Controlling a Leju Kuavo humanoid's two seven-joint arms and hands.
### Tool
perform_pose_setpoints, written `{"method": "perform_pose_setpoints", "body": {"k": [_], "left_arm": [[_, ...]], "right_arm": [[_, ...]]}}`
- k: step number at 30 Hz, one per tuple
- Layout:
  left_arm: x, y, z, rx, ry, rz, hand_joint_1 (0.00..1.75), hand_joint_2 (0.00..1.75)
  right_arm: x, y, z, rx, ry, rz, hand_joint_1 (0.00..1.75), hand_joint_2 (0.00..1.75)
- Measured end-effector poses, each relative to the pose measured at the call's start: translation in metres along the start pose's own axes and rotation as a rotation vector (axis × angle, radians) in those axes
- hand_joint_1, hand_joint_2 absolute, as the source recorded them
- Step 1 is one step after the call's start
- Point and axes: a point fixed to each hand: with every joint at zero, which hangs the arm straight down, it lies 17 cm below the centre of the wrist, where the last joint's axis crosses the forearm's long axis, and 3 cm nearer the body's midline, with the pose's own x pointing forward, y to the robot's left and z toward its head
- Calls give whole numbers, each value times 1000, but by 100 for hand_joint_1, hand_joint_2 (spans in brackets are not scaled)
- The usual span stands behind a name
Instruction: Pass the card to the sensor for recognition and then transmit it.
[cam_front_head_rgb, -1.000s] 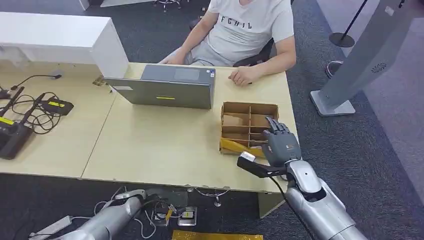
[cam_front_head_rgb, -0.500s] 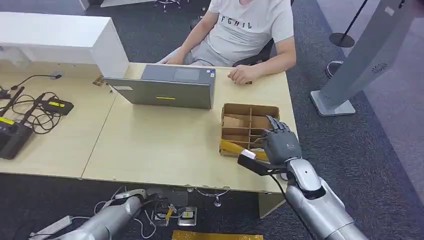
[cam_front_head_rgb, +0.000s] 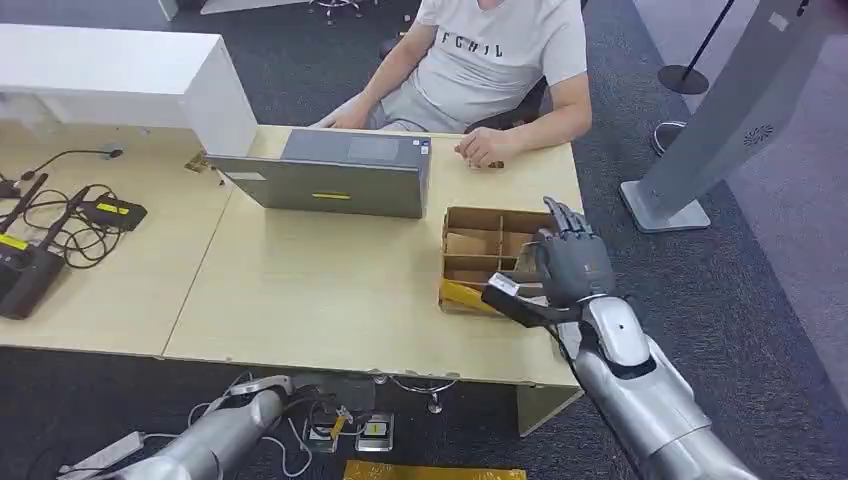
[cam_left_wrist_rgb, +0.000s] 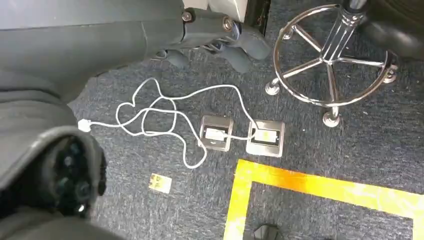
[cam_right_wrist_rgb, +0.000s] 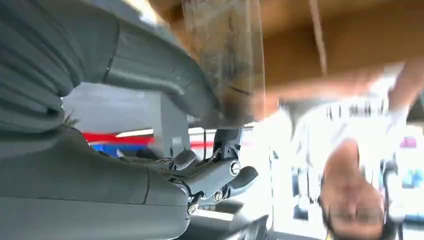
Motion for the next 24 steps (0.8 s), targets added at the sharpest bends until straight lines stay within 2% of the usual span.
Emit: {"method": "perform_pose_setpoints", "body": {"k": [4, 11, 24], "left_arm": [[4, 0, -1, -4, -5, -11, 0, 0], [12, 0, -3, -9, -17, -15, 0, 0], [16, 0, -4, -10, -23, -16, 0, 0]], "right_arm": [[-17, -59, -30, -147, 10, 12, 175, 175], [-33, -109, -50, -247, 28, 15, 175, 175], [-43, -130, -56, -291, 48, 15, 175, 175]]}}
